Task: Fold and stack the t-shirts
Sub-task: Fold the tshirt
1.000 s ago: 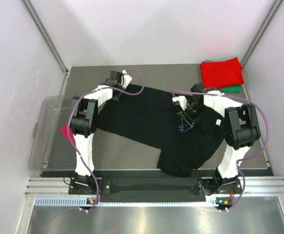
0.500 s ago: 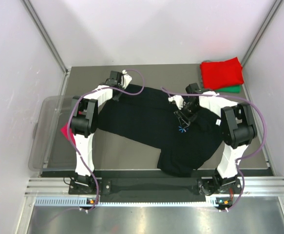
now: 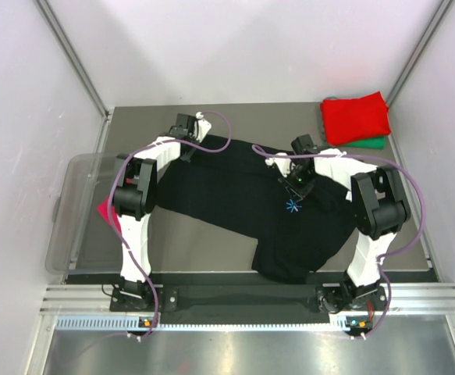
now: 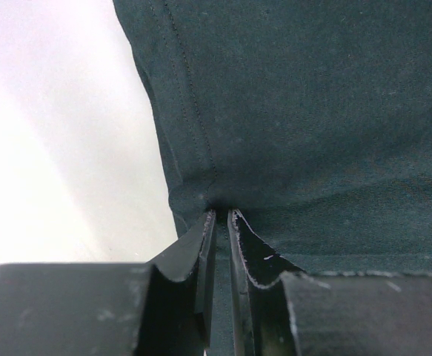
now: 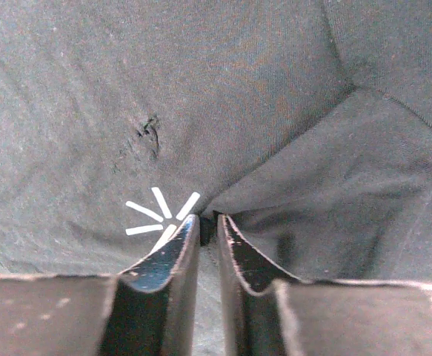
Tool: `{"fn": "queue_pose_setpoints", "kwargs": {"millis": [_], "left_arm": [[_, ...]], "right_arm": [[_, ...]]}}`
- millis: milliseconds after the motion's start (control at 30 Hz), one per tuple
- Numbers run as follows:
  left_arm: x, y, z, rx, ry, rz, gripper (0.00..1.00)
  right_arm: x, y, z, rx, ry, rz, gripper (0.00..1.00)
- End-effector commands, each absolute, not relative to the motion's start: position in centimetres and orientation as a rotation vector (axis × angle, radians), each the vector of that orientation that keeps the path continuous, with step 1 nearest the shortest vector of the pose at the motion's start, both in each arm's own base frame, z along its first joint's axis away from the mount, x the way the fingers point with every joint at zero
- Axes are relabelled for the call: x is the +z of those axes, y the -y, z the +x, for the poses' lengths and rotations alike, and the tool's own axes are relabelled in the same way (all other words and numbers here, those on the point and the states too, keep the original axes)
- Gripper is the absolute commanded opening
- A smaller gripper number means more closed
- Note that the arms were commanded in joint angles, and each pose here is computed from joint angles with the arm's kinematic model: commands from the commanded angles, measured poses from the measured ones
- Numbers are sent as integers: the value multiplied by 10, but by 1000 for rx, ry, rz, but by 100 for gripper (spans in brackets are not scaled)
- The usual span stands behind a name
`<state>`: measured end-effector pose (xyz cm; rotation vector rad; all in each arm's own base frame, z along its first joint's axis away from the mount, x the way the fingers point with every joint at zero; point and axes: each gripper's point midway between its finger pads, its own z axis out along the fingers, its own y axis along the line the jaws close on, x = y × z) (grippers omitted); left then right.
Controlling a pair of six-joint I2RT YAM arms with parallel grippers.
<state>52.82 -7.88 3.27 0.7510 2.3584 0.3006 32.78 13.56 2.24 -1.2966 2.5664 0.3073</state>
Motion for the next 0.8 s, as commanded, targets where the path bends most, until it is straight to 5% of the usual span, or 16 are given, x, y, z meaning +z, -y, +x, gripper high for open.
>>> {"fn": "queue_pose_setpoints", "kwargs": {"millis": [0,333,767], "left_arm": [[14,73,510,285,-2436,771,17],[15,74,511,278,-2434,770,17],[18,75,510,276,-2429,768,17]], "right_arm": [[36,-142,326,259,-2527,-1298,13],[89,-153,318,228,-2460,-1322,7],[91,-169,316,326,-2474,-1349,8]]}}
